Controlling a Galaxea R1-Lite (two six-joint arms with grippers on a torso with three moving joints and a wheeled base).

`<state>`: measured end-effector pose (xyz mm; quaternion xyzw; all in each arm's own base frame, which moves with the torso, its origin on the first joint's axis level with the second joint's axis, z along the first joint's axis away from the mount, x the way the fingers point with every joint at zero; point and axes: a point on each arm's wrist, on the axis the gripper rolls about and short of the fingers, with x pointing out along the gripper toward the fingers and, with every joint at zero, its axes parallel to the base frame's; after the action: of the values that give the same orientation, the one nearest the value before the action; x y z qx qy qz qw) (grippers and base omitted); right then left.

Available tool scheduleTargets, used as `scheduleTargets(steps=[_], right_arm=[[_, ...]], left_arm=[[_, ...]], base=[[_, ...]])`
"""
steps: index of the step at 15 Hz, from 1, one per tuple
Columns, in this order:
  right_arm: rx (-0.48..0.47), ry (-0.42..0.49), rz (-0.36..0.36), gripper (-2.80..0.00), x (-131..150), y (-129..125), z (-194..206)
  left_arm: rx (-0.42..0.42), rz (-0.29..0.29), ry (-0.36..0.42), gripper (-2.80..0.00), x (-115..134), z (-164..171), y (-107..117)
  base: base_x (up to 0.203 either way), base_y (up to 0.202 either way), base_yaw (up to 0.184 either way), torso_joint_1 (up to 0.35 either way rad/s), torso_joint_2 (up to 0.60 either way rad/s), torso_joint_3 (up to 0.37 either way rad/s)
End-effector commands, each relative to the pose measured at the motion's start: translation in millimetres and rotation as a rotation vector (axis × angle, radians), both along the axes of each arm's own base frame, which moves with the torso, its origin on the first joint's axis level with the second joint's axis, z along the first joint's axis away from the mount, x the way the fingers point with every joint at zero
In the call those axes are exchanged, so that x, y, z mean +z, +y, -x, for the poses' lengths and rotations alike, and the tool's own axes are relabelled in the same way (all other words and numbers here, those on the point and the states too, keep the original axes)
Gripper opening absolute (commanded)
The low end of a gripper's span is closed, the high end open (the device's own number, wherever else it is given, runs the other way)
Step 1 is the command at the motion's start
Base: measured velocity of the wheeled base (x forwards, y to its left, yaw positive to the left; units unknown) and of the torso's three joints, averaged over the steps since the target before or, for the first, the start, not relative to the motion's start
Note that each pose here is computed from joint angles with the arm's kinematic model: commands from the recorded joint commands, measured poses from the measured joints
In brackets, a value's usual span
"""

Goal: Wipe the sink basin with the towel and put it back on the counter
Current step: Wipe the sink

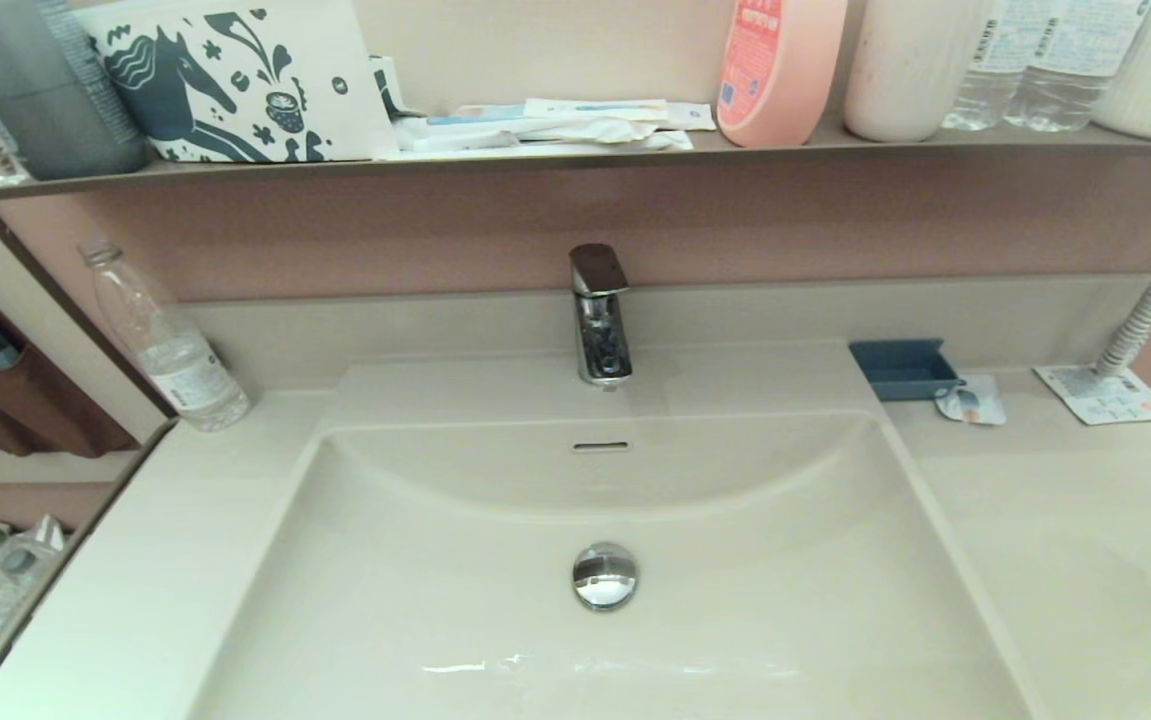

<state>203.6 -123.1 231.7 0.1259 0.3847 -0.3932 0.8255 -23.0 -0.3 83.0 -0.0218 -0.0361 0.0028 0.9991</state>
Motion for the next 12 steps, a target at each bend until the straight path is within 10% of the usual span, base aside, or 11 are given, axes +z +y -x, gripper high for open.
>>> scheduleTargets(steps=[1,6,8,12], right_arm=[[0.0,-0.018,0.01,0.0,6.1,0.4,0.4],[0.12,0.004,-0.043,0.0,6.8,33.7,19.4],[0.15,-0.005,-0.046,-2.8,7.3,42.1,20.7],[0.221,-0.038,-0.038,-2.8,13.4,59.4,28.1]], left_arm=[[0.0,0.0,-0.002,-2.8,0.1,0.1,0.0],[0.0,0.0,-0.001,-2.8,0.2,0.0,0.0],[0.0,0.0,-0.001,-2.8,0.1,0.0,0.0],[0.0,0.0,0.0,-2.8,0.0,0.0,0.0]], base=[[0.0,0.0,0.0,0.0,0.0,0.0],[0.0,0.0,0.0,0.0,0.0,0.0],[0.0,0.0,0.0,0.0,0.0,0.0],[0.0,0.0,0.0,0.0,0.0,0.0]])
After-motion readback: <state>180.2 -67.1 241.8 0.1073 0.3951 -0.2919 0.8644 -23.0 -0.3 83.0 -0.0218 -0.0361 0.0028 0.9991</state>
